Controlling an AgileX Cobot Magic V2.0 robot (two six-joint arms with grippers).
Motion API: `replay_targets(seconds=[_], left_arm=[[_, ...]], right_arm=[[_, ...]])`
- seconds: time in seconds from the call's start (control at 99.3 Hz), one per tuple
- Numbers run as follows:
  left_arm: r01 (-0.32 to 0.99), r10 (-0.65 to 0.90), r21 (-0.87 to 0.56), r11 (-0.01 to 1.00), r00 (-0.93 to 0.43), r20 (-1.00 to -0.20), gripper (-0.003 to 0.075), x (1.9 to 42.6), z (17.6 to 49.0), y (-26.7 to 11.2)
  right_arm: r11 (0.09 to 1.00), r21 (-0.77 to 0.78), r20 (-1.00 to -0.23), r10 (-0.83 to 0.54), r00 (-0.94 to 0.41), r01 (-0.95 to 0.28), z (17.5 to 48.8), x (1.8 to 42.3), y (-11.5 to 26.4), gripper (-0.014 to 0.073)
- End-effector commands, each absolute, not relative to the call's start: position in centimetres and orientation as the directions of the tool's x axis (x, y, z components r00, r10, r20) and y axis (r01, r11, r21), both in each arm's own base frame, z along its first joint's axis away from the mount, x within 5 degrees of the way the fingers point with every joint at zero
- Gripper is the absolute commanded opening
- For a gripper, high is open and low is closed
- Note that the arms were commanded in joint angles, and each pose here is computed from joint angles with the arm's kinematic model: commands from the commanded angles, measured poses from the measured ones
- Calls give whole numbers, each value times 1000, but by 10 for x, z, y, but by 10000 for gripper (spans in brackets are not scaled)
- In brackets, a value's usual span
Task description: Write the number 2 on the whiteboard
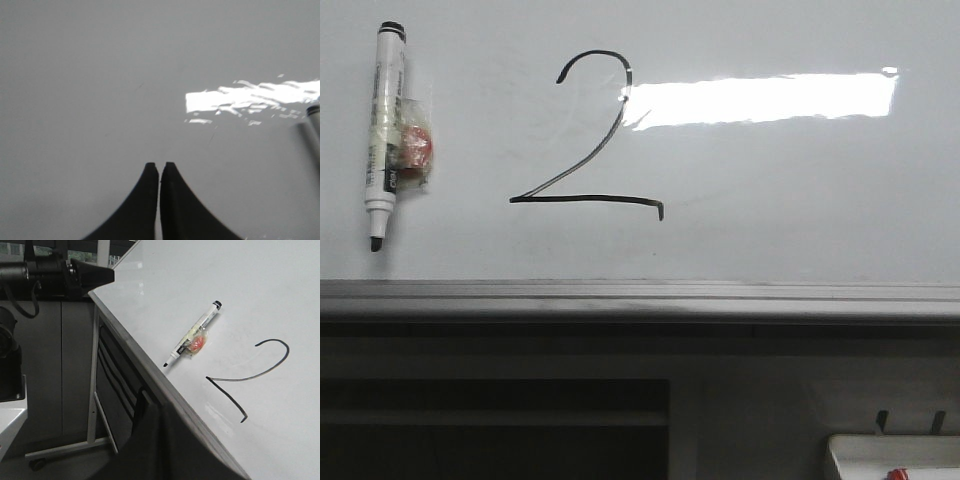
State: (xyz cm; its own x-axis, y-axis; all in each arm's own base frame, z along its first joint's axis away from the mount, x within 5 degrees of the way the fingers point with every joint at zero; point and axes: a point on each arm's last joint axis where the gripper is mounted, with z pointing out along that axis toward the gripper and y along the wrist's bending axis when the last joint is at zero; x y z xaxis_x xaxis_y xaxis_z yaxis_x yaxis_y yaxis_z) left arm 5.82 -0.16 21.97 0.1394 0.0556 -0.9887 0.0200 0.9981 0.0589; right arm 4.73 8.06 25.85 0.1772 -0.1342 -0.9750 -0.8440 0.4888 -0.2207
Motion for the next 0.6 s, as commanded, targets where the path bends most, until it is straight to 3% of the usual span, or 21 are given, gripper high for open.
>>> replay_targets(seconds=[0.0,0.171,0.594], left_arm=[[-20,53,51,999,128,-990,-20,57,214,1],[-22,50,55,998,-165,-985,-20,53,186,1],[-22,49,54,998,-158,-986,-20,53,187,1]], right_arm=[[520,-221,-972,-50,229,-825,275,48,80,-43],[520,-221,-972,-50,229,-825,275,48,80,-43],[520,-221,-972,-50,229,-825,275,48,80,-43]])
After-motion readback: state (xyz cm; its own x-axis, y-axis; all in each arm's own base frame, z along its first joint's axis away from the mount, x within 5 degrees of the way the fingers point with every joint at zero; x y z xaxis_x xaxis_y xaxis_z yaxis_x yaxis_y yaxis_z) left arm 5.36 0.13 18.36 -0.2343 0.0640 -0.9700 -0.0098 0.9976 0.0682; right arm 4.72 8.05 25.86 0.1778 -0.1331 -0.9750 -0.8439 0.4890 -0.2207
